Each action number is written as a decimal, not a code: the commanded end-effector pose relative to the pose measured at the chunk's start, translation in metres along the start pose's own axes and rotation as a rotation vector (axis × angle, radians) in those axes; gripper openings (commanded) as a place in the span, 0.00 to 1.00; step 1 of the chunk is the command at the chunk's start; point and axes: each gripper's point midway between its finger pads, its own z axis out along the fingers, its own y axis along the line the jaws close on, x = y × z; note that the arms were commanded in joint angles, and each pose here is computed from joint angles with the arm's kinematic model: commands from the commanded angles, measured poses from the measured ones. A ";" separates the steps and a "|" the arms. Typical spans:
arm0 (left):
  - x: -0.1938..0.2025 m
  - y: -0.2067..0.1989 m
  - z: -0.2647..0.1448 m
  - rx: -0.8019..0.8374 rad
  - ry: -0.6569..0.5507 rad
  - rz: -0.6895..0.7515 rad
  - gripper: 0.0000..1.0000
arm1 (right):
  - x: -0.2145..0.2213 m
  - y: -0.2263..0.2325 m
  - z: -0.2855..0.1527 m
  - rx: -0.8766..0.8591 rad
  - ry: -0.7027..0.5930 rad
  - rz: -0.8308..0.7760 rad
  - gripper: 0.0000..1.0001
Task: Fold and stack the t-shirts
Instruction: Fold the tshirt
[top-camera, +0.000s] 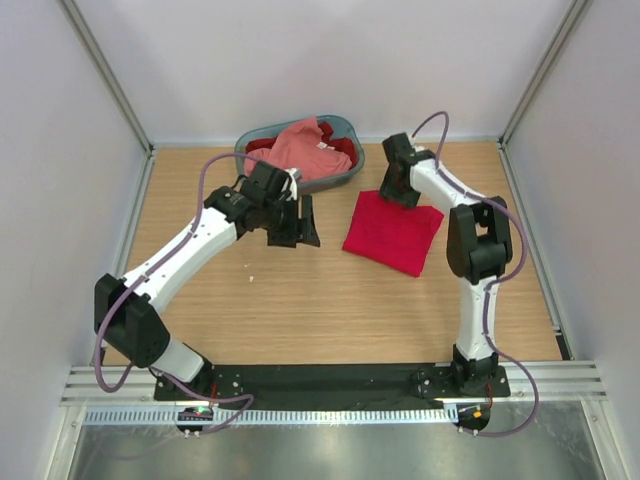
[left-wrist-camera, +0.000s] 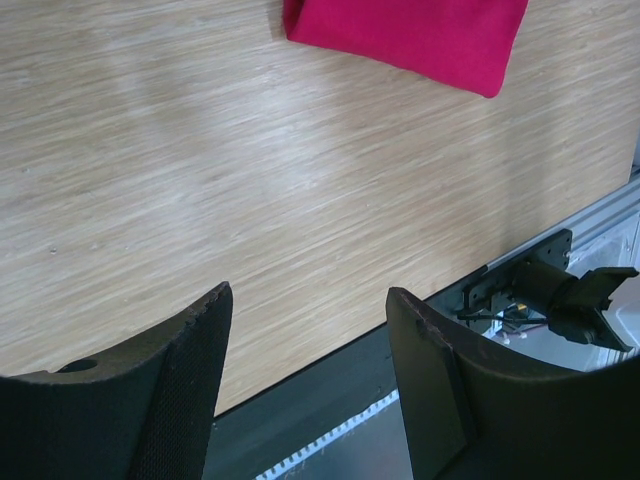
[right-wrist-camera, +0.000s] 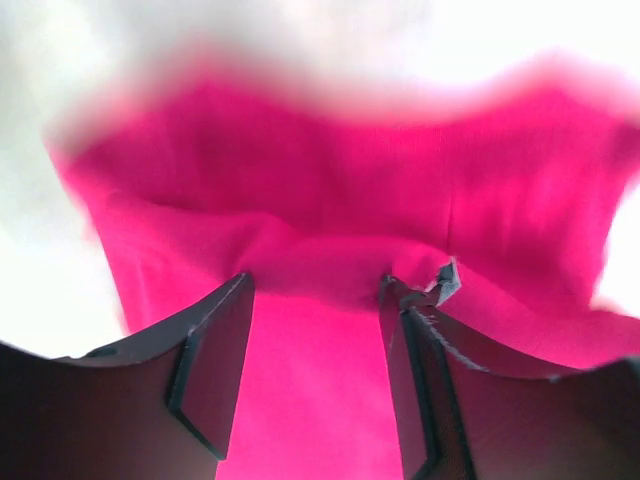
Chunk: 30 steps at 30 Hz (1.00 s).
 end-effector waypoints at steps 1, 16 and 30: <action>0.004 -0.004 -0.015 0.020 -0.016 0.016 0.64 | -0.097 -0.001 0.008 -0.039 -0.162 -0.014 0.61; -0.023 -0.027 0.031 0.123 -0.047 0.079 0.70 | -0.049 -0.060 -0.074 -0.118 -0.108 -0.068 0.67; -0.034 -0.052 0.061 0.185 -0.012 0.058 0.68 | -0.029 -0.094 -0.012 -0.367 -0.015 0.052 0.97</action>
